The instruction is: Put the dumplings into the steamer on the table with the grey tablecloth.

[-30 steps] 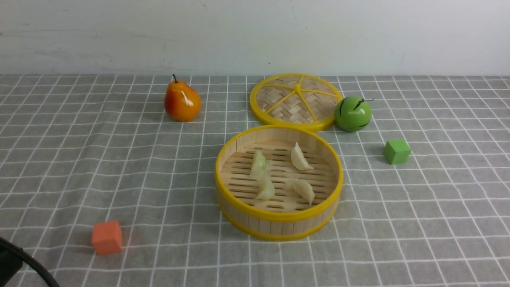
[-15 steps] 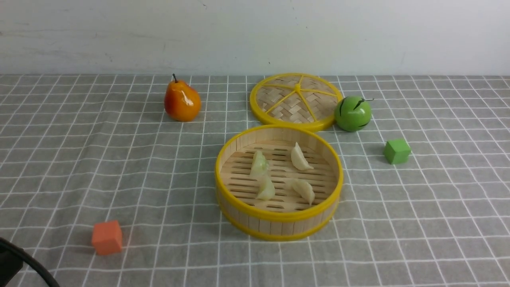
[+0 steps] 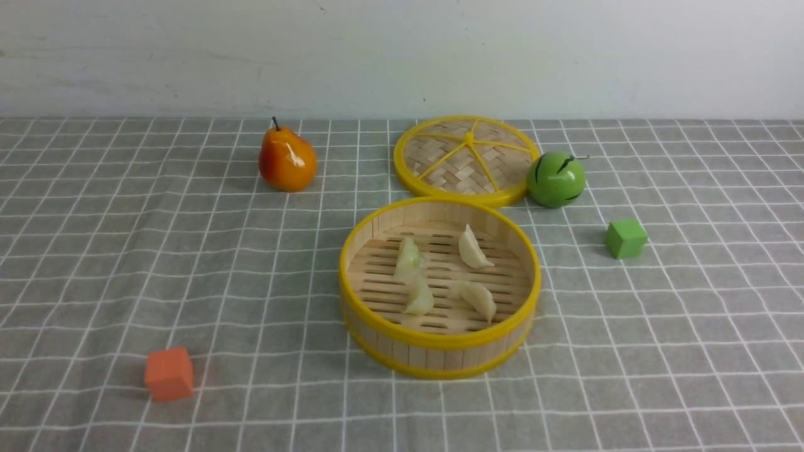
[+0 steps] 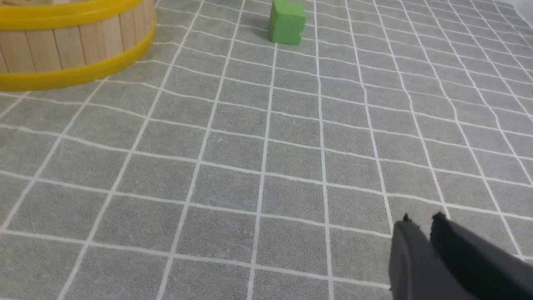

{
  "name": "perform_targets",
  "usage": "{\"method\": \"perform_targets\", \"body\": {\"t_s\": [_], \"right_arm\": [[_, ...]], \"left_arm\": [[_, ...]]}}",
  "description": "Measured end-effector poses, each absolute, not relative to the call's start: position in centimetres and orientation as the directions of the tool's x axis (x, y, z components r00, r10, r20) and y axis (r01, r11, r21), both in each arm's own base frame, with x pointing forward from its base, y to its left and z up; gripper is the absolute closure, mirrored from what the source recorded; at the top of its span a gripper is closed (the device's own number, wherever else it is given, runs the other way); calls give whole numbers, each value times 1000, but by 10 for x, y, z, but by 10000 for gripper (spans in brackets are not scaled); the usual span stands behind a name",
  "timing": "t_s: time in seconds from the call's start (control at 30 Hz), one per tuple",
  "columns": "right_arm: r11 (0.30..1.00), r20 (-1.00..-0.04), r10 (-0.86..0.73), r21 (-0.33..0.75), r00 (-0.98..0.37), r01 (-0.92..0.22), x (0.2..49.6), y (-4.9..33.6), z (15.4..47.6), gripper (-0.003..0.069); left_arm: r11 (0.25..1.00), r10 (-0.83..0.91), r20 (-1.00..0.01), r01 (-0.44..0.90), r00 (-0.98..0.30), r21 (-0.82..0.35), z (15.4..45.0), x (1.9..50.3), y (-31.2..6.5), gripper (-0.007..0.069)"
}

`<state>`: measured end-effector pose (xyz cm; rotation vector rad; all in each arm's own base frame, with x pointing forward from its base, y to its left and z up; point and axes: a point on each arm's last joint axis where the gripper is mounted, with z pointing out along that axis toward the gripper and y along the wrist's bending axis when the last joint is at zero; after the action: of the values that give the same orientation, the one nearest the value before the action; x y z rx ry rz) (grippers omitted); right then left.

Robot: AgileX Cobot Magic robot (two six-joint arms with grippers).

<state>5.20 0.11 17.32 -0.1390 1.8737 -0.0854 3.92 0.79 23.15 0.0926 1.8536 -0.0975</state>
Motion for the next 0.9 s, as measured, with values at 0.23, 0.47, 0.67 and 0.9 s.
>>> {"method": "perform_targets", "body": {"t_s": [0.23,0.47,0.67,0.9], "right_arm": [[990,-944,-140,-130,-299,-53,52,1,173,577],[990,-944,-140,-130,-299,-53,52,1,173,567],[990,-944,-140,-130,-300,-53,52,1,173,562],[990,-944,-140,-130,-299,-53,52,1,173,553]], "left_arm": [[992,-122,-962,-21,-245,-121,206,48,4,506],[996,-86,-936,-31,-340,-80,167,51,0,531],[1000,5,-940,12,-342,1,167,51,-1,639],[1000,2,-940,12,-342,-2,167,51,-1,639]]}}
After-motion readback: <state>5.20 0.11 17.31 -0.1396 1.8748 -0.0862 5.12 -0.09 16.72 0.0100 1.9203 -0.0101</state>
